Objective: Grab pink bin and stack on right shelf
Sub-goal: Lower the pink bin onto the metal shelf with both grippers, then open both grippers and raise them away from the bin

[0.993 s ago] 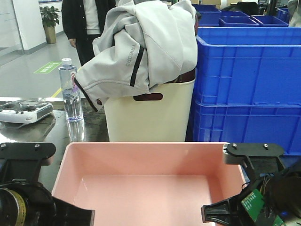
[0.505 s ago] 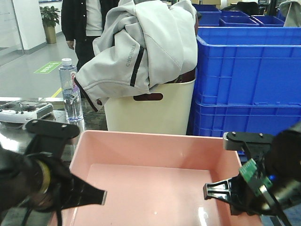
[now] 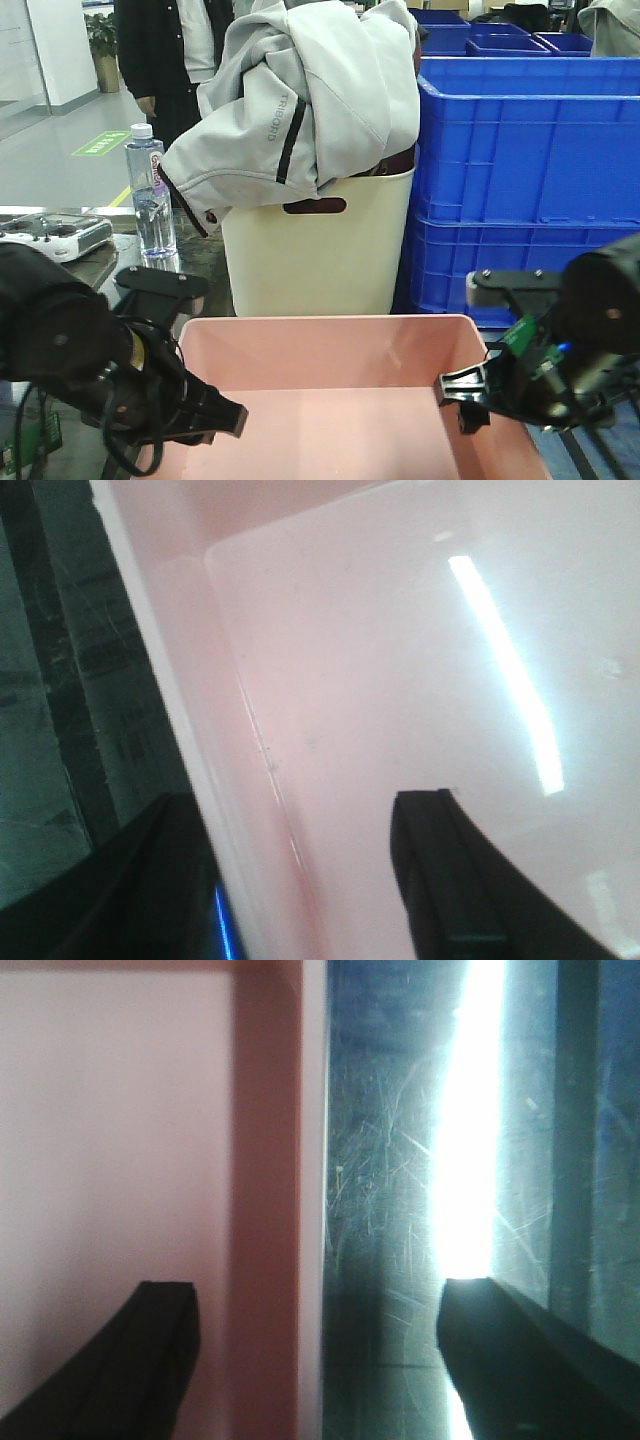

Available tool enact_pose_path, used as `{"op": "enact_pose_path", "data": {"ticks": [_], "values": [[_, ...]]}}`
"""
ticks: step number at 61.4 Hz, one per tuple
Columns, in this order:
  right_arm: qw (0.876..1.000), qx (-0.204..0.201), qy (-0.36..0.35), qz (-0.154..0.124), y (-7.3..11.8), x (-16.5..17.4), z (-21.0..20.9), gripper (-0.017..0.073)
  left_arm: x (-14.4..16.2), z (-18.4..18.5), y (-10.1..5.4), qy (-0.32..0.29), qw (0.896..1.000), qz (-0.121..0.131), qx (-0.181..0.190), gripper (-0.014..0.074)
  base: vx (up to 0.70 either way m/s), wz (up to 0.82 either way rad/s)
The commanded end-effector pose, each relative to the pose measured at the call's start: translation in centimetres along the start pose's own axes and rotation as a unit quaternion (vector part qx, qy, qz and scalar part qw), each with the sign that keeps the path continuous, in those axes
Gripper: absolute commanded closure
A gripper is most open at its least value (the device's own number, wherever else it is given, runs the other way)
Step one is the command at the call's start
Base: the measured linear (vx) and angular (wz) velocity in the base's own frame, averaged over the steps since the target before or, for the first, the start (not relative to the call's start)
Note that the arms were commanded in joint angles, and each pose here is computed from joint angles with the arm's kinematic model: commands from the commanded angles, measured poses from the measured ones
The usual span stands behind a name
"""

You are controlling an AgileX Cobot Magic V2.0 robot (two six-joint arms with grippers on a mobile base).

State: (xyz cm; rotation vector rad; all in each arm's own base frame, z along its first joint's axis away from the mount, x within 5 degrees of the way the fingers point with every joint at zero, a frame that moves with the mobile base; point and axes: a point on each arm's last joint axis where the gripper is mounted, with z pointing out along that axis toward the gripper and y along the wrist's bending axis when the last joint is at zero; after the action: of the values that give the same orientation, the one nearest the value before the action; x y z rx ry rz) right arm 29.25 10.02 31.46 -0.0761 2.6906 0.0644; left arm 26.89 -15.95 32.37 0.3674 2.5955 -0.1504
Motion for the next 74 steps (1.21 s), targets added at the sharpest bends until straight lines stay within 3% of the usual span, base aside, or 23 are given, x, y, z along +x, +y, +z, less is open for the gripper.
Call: {"op": "enact_pose_path", "data": {"ticks": [1,8,16,23,33,39,47,59,63,74], "values": [[0.994,-0.028,-0.106,-0.027,-0.2,0.2,-5.1,-0.0041,-0.5,-5.4,0.3,-0.095,0.995,0.015,0.026,0.0051,0.00,0.00],[0.981,-0.052,-0.179,-0.059,-0.3,3.1,-8.2,-0.0026,1.6,-9.6,1.2,-0.145,0.987,0.047,0.043,0.0052,0.00,0.00],[0.960,-0.074,-0.248,-0.107,-1.3,7.5,-10.7,-0.0003,5.7,-13.2,2.1,-0.201,0.971,0.106,0.068,0.0052,0.00,0.00],[0.950,-0.090,-0.278,-0.108,-2.8,11.6,-11.8,0.0021,10.3,-14.8,2.9,-0.253,0.953,0.135,0.099,0.0052,0.00,0.00],[0.939,-0.087,-0.288,-0.167,-4.4,17.0,-10.5,0.0069,16.0,-14.0,4.0,-0.292,0.939,0.135,0.123,0.0067,0.00,0.00],[0.937,-0.101,-0.289,-0.168,-4.9,19.3,-9.6,0.0131,18.4,-12.8,4.3,-0.307,0.934,0.124,0.133,0.0116,0.00,0.00],[0.940,-0.108,-0.276,-0.169,-5.3,21.2,-7.9,0.0291,20.4,-11.3,4.7,-0.330,0.927,0.116,0.136,0.0284,0.00,0.00],[0.943,-0.106,-0.264,-0.171,-5.5,22.2,-6.4,0.0569,21.8,-9.0,4.9,-0.303,0.936,0.118,0.132,0.0556,0.00,0.00],[0.944,-0.107,-0.264,-0.168,-5.5,22.2,-6.4,0.0574,22.0,-8.8,4.9,-0.296,0.939,0.118,0.132,0.0603,0.00,0.00],[0.943,-0.107,-0.264,-0.171,-5.5,22.2,-6.4,0.0573,22.0,-8.7,4.9,-0.291,0.940,0.119,0.132,0.0601,0.00,0.00]]}}
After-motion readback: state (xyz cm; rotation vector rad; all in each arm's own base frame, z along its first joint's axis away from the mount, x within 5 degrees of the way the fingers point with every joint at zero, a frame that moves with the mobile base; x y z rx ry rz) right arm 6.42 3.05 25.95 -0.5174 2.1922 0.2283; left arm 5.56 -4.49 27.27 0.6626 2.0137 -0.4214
